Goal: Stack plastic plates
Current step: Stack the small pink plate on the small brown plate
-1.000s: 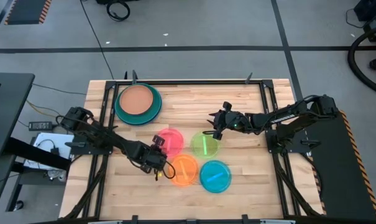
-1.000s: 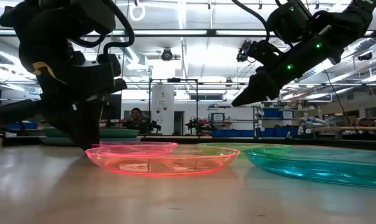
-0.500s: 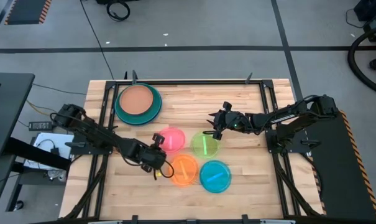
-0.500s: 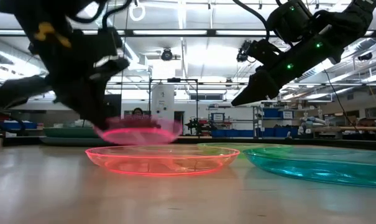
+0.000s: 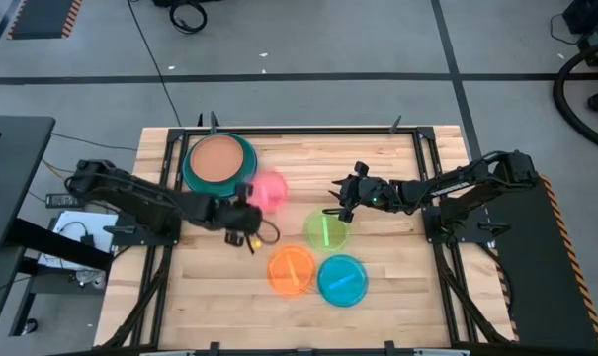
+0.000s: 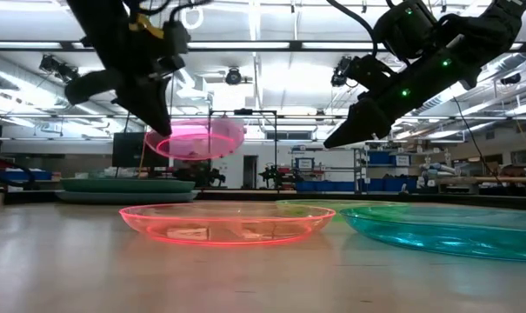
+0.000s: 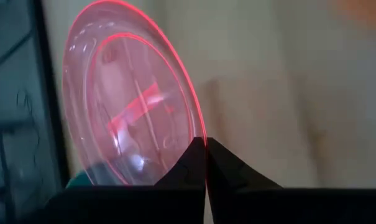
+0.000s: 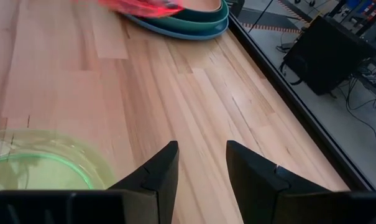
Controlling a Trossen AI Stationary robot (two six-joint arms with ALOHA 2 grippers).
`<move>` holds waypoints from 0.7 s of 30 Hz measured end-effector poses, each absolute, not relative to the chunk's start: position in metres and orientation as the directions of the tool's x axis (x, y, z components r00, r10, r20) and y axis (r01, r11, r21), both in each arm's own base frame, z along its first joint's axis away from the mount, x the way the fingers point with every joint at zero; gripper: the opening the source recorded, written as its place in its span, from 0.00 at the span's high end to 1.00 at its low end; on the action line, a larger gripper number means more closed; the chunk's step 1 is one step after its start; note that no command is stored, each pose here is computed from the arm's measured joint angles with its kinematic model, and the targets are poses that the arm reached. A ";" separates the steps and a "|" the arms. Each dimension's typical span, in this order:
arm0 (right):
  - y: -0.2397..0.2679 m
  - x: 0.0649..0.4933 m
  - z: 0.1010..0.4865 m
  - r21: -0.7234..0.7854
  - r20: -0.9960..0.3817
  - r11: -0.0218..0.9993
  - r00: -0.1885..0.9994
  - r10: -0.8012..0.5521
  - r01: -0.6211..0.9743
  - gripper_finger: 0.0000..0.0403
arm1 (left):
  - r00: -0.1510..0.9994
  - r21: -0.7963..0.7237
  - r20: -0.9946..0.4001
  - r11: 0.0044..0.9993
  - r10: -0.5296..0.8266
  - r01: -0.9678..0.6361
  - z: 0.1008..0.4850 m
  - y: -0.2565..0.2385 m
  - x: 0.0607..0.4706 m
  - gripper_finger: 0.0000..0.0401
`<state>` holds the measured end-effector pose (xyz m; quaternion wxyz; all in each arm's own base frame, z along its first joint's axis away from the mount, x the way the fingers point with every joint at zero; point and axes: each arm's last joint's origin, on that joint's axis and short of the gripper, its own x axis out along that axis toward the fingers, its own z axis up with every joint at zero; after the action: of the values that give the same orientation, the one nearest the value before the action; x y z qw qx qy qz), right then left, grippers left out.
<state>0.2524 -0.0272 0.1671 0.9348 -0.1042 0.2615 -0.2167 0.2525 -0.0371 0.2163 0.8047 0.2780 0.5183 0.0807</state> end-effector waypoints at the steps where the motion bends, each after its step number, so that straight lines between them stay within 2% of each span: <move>1: -0.027 0.252 0.167 -0.308 -0.444 0.885 0.770 -0.459 0.350 0.64 | 0.433 0.536 -0.791 0.831 0.433 0.147 0.218 -0.030 0.250 0.99; 9: -0.025 0.252 0.166 -0.310 -0.457 0.890 0.768 -0.448 0.334 0.64 | 0.329 0.549 -0.791 0.836 0.516 0.008 0.229 0.022 0.237 0.99; 16: -0.024 0.253 0.167 -0.289 -0.453 0.902 0.785 -0.423 0.320 0.64 | 0.206 0.512 -0.828 0.853 0.521 -0.098 0.226 0.059 0.226 0.99; 21: -0.021 0.253 0.167 -0.271 -0.455 0.908 0.789 -0.413 0.319 0.64 | 0.144 0.455 -0.857 0.858 0.494 -0.238 0.223 0.082 0.216 0.99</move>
<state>0.2531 -0.0214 0.1666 0.9414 -0.0903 0.2603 -0.1946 0.2164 0.0820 0.2233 0.7491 0.1056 0.6067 0.2443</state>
